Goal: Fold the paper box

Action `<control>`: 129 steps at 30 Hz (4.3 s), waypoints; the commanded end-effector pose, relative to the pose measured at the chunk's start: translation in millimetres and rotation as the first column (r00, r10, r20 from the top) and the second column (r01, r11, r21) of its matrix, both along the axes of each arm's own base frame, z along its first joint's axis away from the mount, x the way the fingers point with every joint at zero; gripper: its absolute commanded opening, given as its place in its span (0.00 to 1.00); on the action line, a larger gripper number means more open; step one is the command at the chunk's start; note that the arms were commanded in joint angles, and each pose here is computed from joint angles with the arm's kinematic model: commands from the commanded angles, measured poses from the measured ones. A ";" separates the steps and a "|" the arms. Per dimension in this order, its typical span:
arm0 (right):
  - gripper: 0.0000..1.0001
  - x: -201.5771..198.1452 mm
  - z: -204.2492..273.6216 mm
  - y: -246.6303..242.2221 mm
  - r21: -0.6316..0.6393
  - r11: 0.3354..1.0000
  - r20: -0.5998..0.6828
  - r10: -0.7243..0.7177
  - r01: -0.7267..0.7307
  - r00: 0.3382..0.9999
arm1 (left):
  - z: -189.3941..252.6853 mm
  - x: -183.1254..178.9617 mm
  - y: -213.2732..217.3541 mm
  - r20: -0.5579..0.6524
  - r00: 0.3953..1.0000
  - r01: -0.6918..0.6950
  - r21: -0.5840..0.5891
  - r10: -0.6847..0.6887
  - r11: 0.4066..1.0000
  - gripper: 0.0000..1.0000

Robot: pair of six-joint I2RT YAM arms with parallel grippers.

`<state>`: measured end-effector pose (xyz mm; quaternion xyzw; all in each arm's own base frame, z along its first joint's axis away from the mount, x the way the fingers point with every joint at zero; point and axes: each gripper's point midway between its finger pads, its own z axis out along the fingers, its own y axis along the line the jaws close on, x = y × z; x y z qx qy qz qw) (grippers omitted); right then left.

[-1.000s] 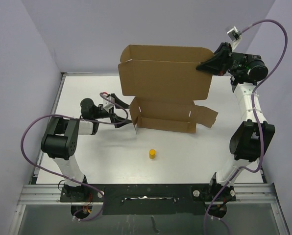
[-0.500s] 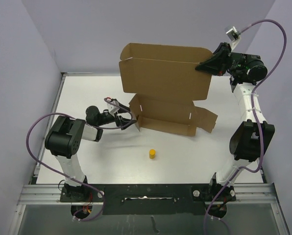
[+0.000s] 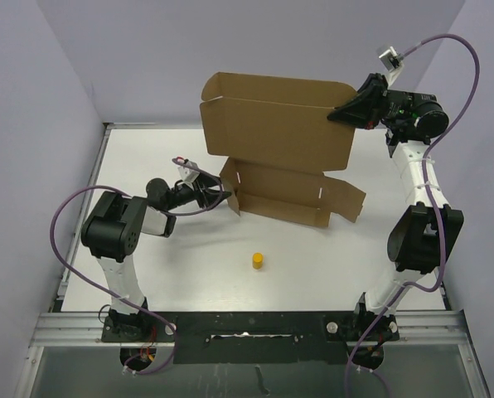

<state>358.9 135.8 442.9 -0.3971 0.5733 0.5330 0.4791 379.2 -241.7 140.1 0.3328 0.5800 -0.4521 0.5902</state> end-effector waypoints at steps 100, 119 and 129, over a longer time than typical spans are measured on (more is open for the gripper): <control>0.00 26.7 76.1 18.1 -0.029 0.896 0.184 -0.431 0.443 0.883 | 156.5 -57.0 114.4 -0.618 0.722 -0.377 0.025 0.311 0.926 0.00; 0.00 18.6 -54.1 41.1 -0.085 0.975 0.033 -0.203 0.205 0.979 | 43.5 4.5 85.7 -0.431 0.755 -0.472 0.168 0.495 0.866 0.00; 0.00 -12.7 -90.3 45.1 -0.073 0.988 -0.257 -0.148 0.133 0.955 | 21.9 -34.6 100.7 -0.302 0.777 -0.534 0.147 0.552 0.833 0.00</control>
